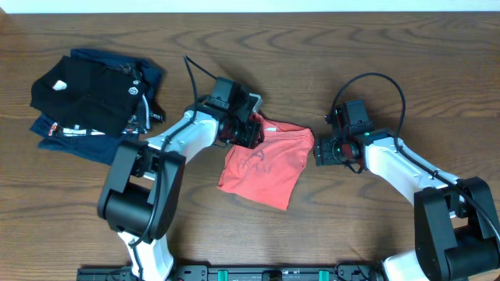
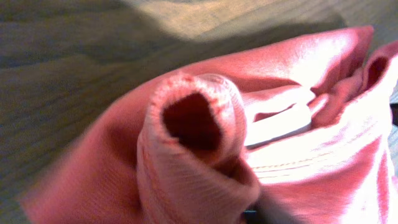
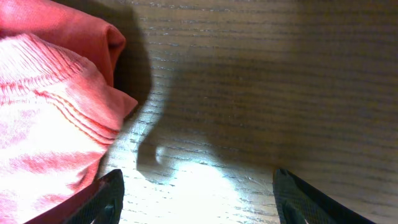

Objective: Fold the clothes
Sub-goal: 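Lift the red bundle with the left gripper and carry it onto the dark stack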

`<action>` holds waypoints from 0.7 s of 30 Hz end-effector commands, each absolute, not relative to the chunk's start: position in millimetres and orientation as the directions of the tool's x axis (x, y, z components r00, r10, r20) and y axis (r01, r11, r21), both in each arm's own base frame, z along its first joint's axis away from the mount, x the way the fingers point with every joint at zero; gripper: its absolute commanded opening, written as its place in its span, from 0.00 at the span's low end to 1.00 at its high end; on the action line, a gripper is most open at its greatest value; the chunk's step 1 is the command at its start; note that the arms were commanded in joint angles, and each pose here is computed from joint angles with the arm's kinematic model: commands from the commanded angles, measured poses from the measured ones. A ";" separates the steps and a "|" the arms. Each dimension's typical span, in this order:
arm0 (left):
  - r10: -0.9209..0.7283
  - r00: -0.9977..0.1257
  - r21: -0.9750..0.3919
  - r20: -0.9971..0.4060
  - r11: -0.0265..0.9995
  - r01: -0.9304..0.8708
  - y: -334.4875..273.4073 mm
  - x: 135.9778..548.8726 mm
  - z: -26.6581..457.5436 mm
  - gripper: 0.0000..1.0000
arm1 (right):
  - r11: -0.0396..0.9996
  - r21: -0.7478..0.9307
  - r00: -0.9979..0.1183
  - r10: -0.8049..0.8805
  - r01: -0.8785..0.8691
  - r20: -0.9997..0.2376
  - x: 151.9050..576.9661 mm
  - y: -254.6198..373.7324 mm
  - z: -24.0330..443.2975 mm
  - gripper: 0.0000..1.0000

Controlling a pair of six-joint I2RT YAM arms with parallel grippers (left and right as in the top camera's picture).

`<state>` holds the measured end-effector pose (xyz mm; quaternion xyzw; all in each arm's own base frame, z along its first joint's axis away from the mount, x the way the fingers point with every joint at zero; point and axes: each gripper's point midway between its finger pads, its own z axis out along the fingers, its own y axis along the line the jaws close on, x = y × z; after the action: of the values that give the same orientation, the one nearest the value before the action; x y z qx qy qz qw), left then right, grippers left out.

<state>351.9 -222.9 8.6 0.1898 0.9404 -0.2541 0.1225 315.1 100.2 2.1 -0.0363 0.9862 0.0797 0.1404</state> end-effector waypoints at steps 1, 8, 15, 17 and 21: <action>0.309 -0.896 -0.459 -0.319 0.777 0.431 -228.9 347.4 3.5 0.10 | 0.986 0.137 -0.955 -0.049 -0.093 -0.294 320.4 97.5 5.3 0.75; 0.216 -0.860 -0.339 -0.462 0.853 0.396 -190.5 388.5 54.6 0.06 | 0.987 0.130 -0.960 -0.050 -0.089 -0.276 316.2 95.8 3.8 0.76; 0.035 -0.737 -0.141 -0.675 0.975 0.175 -95.0 428.3 149.6 0.06 | 0.988 0.128 -0.963 -0.051 -0.088 -0.263 313.1 95.0 2.9 0.79; -0.011 -0.676 -0.111 -0.737 0.988 0.104 -65.5 433.8 179.8 0.06 | 0.988 0.128 -0.963 -0.051 -0.088 -0.263 313.0 94.9 2.8 0.79; -0.091 -0.517 -0.077 -0.851 0.996 -0.049 -3.3 443.4 236.9 0.07 | 0.988 0.127 -0.965 -0.052 -0.087 -0.256 311.5 94.5 2.4 0.79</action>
<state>438.3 -48.7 201.4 0.0125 0.8953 -0.0794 0.4381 308.6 97.8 0.7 -0.0356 0.9887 0.0743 0.1254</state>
